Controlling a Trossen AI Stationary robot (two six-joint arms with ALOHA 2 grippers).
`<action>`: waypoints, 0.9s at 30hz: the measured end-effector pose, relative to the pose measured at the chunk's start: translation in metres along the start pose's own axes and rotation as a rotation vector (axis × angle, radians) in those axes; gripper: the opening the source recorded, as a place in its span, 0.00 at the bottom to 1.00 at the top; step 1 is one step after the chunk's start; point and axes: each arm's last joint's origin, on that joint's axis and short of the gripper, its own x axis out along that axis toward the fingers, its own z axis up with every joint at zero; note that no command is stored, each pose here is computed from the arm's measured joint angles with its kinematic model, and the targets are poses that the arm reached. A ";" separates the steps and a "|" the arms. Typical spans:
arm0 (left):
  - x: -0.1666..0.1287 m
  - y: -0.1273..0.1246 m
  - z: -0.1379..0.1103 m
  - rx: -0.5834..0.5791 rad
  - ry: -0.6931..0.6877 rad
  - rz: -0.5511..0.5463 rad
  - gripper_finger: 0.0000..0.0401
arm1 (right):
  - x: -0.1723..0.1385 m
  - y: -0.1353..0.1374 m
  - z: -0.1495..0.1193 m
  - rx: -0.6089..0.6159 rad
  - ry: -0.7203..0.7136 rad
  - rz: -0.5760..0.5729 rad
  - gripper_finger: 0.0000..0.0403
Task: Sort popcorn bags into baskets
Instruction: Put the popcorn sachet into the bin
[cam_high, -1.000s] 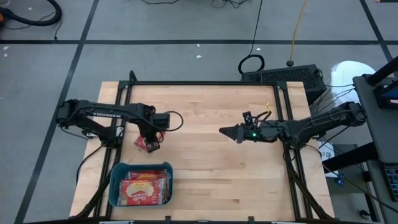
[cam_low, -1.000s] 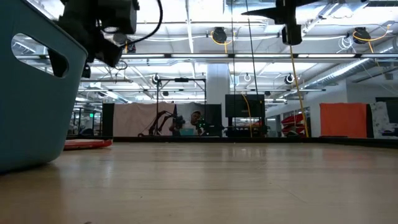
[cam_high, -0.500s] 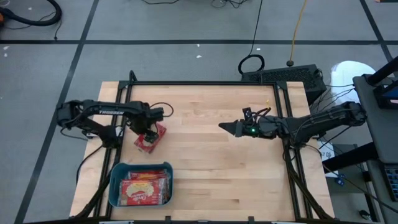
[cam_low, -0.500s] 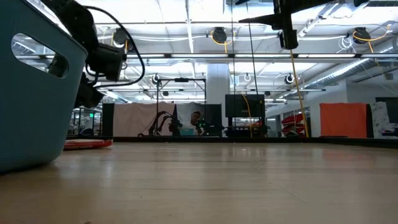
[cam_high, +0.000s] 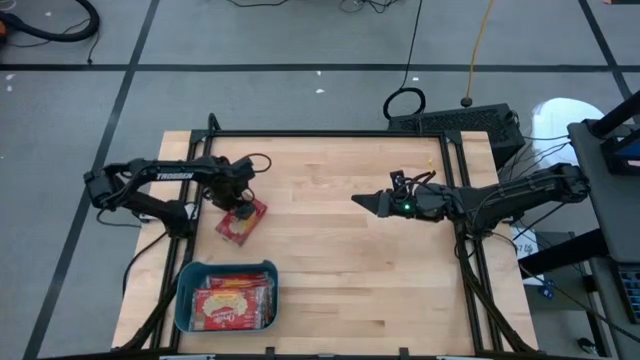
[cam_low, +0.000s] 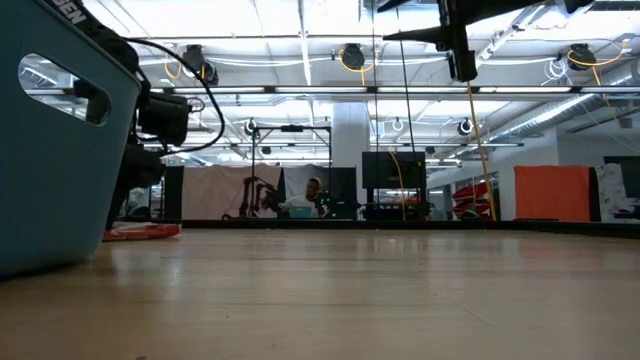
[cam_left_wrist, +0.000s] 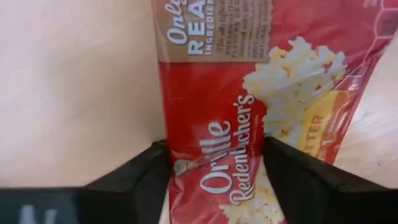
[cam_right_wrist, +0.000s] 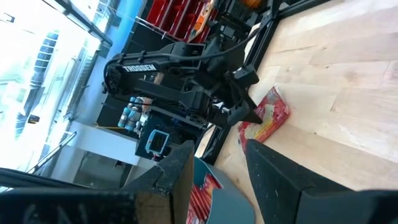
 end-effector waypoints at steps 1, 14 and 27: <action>0.001 0.000 0.000 0.030 -0.006 -0.006 0.59 | 0.000 0.000 0.000 -0.001 0.002 0.001 0.35; -0.033 -0.022 0.016 0.213 -0.270 -0.061 0.04 | 0.001 -0.002 0.000 -0.023 -0.004 -0.019 0.35; -0.144 -0.064 -0.008 0.277 -0.669 -0.406 0.03 | 0.029 0.008 0.001 -0.062 -0.087 0.032 0.35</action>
